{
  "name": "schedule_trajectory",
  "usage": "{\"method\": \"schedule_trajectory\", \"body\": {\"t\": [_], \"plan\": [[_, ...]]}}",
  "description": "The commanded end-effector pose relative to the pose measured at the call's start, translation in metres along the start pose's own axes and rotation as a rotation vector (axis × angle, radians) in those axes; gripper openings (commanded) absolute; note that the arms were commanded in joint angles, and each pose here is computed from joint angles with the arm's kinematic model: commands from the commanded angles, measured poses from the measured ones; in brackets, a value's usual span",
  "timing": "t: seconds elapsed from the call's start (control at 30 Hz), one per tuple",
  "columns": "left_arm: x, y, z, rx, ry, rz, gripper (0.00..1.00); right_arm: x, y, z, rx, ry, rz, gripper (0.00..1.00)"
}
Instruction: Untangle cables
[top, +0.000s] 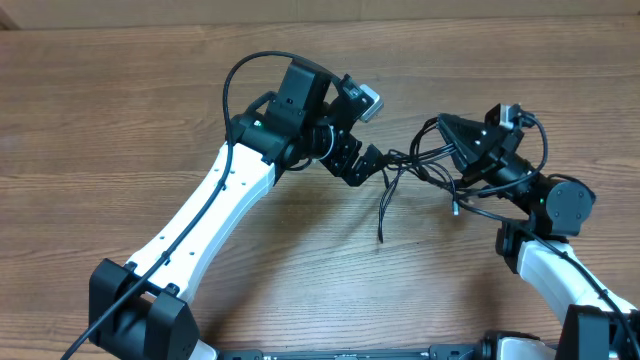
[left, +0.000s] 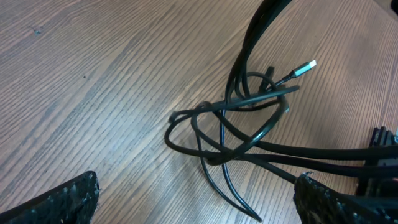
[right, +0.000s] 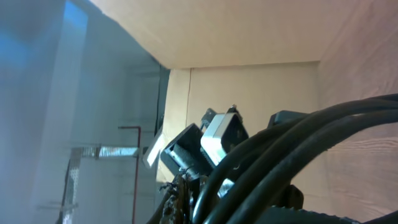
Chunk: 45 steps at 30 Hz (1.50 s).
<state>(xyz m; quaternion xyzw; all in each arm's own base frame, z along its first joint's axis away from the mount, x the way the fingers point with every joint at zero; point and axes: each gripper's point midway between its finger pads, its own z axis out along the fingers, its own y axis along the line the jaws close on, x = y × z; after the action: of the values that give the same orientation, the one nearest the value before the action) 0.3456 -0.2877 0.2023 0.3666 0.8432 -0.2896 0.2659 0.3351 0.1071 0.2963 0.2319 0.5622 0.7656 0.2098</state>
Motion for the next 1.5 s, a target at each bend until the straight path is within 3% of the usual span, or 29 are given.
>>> {"method": "schedule_trajectory", "body": {"t": [0.0, 0.37, 0.57, 0.7, 0.9, 1.13, 1.47], "plan": [[-0.010, -0.011, -0.005, 0.024, -0.031, 0.047, 1.00, 0.004, 0.009, 0.000, -0.020, 0.016, 0.011, 0.04], [-0.011, -0.016, -0.005, 0.049, -0.036, 0.057, 1.00, -0.004, -0.002, 0.000, 0.011, -0.016, 0.061, 0.04], [-0.030, -0.054, -0.023, 0.327, -0.161, 0.174, 1.00, -0.018, -0.022, -0.002, 0.070, -0.078, 0.176, 0.04], [-0.030, -0.064, -0.032, 0.411, -0.194, 0.247, 0.99, -0.021, -0.021, -0.002, 0.061, -0.094, 0.186, 0.04], [-0.018, -0.070, -0.028, 0.410, -0.179, 0.402, 1.00, -0.022, -0.020, -0.002, 0.058, -0.099, 0.185, 0.04], [-0.020, -0.044, -0.008, 0.183, -0.122, 0.488, 1.00, -0.019, -0.021, -0.001, 0.063, -0.083, 0.183, 0.04], [-0.031, -0.068, 0.000, 0.200, -0.166, 0.574, 1.00, -0.016, -0.022, -0.001, 0.071, -0.067, 0.183, 0.04]]}}
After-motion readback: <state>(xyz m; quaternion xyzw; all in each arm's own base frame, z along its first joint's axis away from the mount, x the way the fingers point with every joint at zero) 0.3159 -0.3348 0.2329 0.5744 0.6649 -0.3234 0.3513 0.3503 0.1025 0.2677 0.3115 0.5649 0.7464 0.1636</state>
